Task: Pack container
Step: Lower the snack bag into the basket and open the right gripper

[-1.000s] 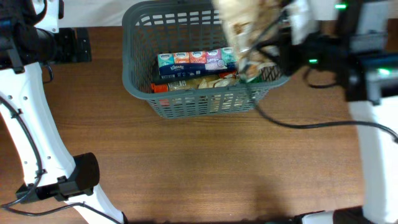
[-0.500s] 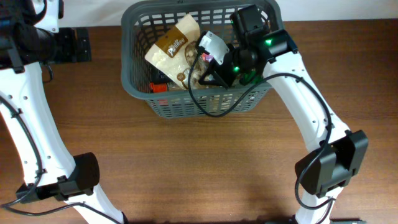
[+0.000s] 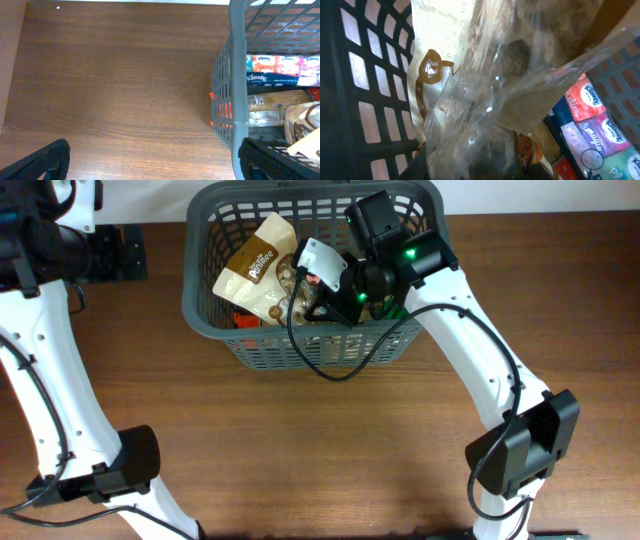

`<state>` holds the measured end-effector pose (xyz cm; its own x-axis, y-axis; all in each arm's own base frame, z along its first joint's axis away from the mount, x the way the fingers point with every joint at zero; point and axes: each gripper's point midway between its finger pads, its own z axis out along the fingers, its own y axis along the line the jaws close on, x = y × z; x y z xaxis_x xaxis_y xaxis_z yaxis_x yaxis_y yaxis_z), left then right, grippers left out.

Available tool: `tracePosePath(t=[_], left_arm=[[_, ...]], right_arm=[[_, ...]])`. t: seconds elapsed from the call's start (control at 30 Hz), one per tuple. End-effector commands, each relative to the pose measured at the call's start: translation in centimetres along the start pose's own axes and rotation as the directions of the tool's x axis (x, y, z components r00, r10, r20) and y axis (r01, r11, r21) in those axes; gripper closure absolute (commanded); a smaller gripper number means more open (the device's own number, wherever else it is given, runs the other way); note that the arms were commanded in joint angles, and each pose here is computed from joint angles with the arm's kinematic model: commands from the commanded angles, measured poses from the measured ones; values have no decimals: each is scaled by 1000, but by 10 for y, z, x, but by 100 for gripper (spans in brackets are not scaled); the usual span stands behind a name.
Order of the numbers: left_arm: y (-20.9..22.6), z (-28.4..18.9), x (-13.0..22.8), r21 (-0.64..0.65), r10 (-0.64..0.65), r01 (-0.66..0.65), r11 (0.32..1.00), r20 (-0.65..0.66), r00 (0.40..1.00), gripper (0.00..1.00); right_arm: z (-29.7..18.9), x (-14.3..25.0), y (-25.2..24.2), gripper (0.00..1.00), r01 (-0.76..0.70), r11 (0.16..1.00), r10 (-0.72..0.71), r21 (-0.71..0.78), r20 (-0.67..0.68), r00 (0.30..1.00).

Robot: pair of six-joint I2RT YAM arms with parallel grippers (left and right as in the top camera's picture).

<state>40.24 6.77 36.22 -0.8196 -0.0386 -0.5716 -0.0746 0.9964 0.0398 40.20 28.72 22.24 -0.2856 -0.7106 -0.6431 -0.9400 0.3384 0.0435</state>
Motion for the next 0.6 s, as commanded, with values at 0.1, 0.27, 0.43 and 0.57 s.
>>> tracePosePath(t=[0.1,0.27,0.43,0.57], left_arm=[[0,3,1,10,-14,14,1000,-7,1000,1],[0,3,1,10,-14,14,1000,-7,1000,1],[0,3,1,10,-14,14,1000,-7,1000,1],[0,3,1,10,-14,14,1000,-7,1000,1]], right_arm=[[16,9,-7,96,-53,997,58,62,-77,995],[-31,-41,-21,96,-120,982,110,148,76,991],[-47,-66,-28,96,-88,978,58,191,155,986],[-33,-67,-38,96,-74,978,43,197,159,986]])
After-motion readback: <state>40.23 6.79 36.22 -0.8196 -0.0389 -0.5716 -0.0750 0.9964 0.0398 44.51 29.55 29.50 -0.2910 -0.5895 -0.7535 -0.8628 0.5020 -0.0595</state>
